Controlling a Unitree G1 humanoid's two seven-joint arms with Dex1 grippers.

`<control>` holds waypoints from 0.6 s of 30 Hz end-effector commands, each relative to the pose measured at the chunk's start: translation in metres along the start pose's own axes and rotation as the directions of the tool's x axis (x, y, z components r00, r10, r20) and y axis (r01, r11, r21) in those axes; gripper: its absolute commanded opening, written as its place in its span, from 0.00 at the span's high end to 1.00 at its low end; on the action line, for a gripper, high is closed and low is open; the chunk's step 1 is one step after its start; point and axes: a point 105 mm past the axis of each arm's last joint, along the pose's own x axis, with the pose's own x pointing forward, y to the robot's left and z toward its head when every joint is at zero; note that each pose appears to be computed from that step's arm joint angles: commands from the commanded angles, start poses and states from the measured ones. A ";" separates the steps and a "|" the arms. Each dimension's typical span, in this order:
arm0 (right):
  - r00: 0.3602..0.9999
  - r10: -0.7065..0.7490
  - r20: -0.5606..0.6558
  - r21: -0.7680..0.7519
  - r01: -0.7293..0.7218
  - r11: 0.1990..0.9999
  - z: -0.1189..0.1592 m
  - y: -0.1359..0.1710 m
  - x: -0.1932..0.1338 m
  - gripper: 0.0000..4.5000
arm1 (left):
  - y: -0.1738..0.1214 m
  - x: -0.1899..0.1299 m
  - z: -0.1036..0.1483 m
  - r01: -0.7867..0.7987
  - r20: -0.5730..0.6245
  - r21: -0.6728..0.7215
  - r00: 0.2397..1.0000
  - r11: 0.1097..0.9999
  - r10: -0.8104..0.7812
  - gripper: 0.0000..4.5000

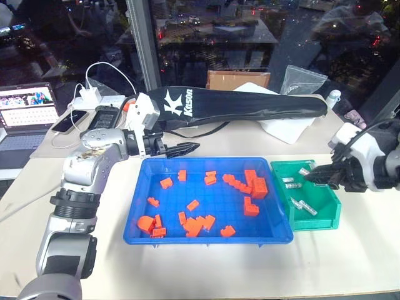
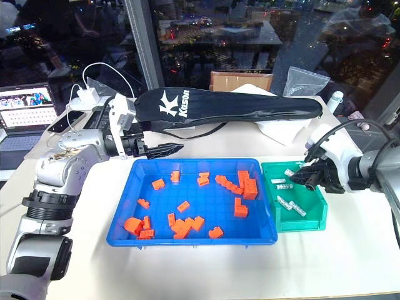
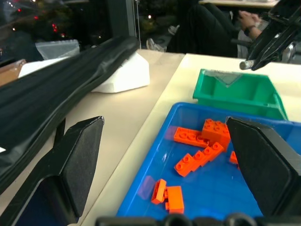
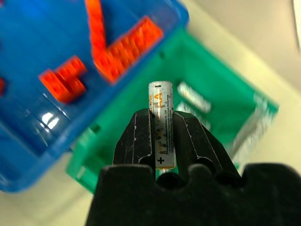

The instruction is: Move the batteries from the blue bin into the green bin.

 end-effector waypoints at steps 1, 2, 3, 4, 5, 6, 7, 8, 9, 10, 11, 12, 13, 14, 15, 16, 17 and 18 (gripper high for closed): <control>0.999 -0.046 0.008 -0.013 0.046 0.999 -0.003 -0.007 0.004 0.94 | -0.005 -0.007 0.005 0.032 -0.007 0.032 0.999 0.999 -0.032 0.00; 0.999 -0.053 0.003 -0.004 0.053 0.999 -0.006 -0.010 0.006 0.94 | -0.006 -0.009 0.005 0.040 -0.009 0.030 0.999 0.999 -0.040 0.00; 0.998 -0.060 0.000 0.002 0.060 0.998 -0.008 -0.012 0.009 0.94 | -0.006 -0.010 0.005 0.042 -0.012 0.032 0.999 0.999 -0.042 0.00; 0.997 -0.071 0.000 0.002 0.071 0.997 -0.009 -0.015 0.011 0.83 | -0.006 -0.012 0.004 0.040 -0.017 0.033 0.999 0.999 -0.040 0.00; 0.997 -0.077 0.004 0.007 0.077 0.997 -0.010 -0.017 0.013 0.71 | -0.006 -0.013 0.004 0.038 -0.019 0.033 0.999 0.999 -0.038 0.00; 0.997 -0.080 0.007 0.009 0.080 0.997 -0.010 -0.018 0.014 0.66 | -0.006 -0.014 0.004 0.037 -0.020 0.034 0.999 0.999 -0.036 0.00; 0.997 -0.082 0.010 0.014 0.082 0.997 -0.011 -0.020 0.016 0.59 | -0.006 -0.015 0.004 0.036 -0.019 0.035 0.999 0.999 -0.036 0.00; 0.997 -0.082 0.011 0.017 0.082 0.997 -0.011 -0.020 0.017 0.52 | -0.006 -0.015 0.004 0.036 -0.019 0.036 0.999 0.999 -0.035 0.00; 0.996 -0.090 0.007 0.009 0.090 0.996 -0.012 -0.022 0.018 0.42 | -0.007 -0.016 0.004 0.037 -0.020 0.032 0.999 0.999 -0.036 0.00; 0.995 -0.098 0.010 0.005 0.097 0.995 -0.011 -0.023 0.018 0.35 | -0.008 -0.017 0.004 0.038 -0.019 0.032 0.999 0.999 -0.037 0.00; 0.994 -0.105 0.017 -0.006 0.105 0.994 -0.009 -0.024 0.017 0.28 | -0.008 -0.019 0.004 0.033 -0.021 0.034 0.999 0.999 -0.033 0.00; 0.997 -0.075 0.034 -0.014 0.076 0.997 -0.004 -0.021 0.015 0.20 | -0.005 -0.020 0.003 0.008 -0.026 0.044 1.000 0.999 -0.007 0.00; 0.998 -0.051 0.047 -0.020 0.052 0.998 -0.001 -0.018 0.013 0.13 | -0.003 -0.020 0.003 -0.010 -0.029 0.053 1.000 0.999 0.012 0.00; 0.998 -0.026 0.063 -0.045 0.029 0.999 0.004 -0.015 0.009 0.05 | 0.001 -0.021 0.003 -0.036 -0.031 0.057 0.999 0.998 0.037 0.00; 0.996 -0.007 0.087 -0.074 0.013 0.997 0.010 -0.012 0.005 0.01 | 0.003 -0.022 0.003 -0.055 -0.025 0.063 0.998 0.996 0.057 0.00; 0.994 0.000 0.108 -0.093 0.010 0.996 0.014 -0.011 0.001 0.01 | 0.004 -0.023 0.004 -0.064 -0.020 0.068 0.998 0.996 0.066 0.00; 0.990 0.007 0.138 -0.115 0.009 0.993 0.020 -0.009 -0.003 0.01 | 0.006 -0.025 0.004 -0.076 -0.014 0.081 0.997 0.994 0.077 0.00; 0.976 0.033 0.217 -0.123 -0.007 0.992 0.033 -0.005 -0.009 0.01 | 0.007 -0.028 0.001 -0.091 -0.021 0.093 0.995 0.991 0.093 0.00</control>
